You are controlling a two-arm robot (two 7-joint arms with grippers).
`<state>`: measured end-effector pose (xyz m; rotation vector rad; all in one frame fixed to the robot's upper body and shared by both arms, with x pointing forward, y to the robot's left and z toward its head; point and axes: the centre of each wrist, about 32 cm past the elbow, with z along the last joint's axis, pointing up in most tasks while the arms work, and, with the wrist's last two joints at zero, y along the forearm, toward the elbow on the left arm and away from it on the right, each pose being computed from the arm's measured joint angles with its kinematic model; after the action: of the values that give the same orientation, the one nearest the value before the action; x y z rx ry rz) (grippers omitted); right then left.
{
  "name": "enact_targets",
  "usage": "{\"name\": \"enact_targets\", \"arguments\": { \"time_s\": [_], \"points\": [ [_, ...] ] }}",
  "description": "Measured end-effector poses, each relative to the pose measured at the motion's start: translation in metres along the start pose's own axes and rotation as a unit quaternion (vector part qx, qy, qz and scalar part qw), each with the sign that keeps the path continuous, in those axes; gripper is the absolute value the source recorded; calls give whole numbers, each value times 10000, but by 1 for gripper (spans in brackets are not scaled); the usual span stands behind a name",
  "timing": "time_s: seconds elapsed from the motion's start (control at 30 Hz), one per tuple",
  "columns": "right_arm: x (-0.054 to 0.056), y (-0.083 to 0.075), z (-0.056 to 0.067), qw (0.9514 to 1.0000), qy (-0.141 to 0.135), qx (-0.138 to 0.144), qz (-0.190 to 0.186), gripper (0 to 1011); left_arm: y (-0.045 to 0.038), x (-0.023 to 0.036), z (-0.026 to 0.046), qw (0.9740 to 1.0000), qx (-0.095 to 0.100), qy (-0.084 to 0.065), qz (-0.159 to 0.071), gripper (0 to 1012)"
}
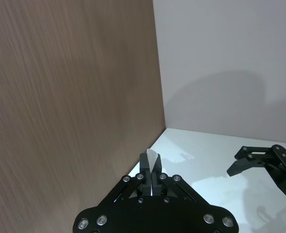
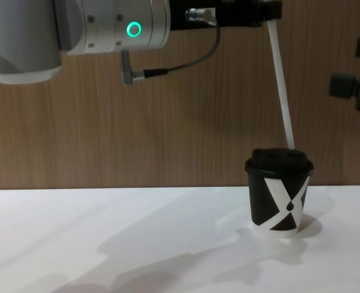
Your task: Pick up the straw with one hand, pass it to the other hand, and insert it into the cup.
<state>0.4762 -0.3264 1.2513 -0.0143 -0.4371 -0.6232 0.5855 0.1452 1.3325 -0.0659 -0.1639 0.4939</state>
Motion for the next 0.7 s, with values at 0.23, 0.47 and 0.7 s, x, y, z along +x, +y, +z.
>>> {"name": "enact_targets", "arguments": {
  "time_s": [0.23, 0.47, 0.7],
  "points": [
    [0, 0, 0, 10000, 0, 0, 0, 1001, -33, 6, -14, 10000, 42, -2, -5, 14],
    [0, 0, 0, 10000, 0, 0, 0, 1001, -67, 7, -29, 10000, 75, 4, -26, 13],
    [0, 0, 0, 10000, 0, 0, 0, 1001, -106, 7, -49, 9999, 112, 37, -55, 14]
  ]
}}
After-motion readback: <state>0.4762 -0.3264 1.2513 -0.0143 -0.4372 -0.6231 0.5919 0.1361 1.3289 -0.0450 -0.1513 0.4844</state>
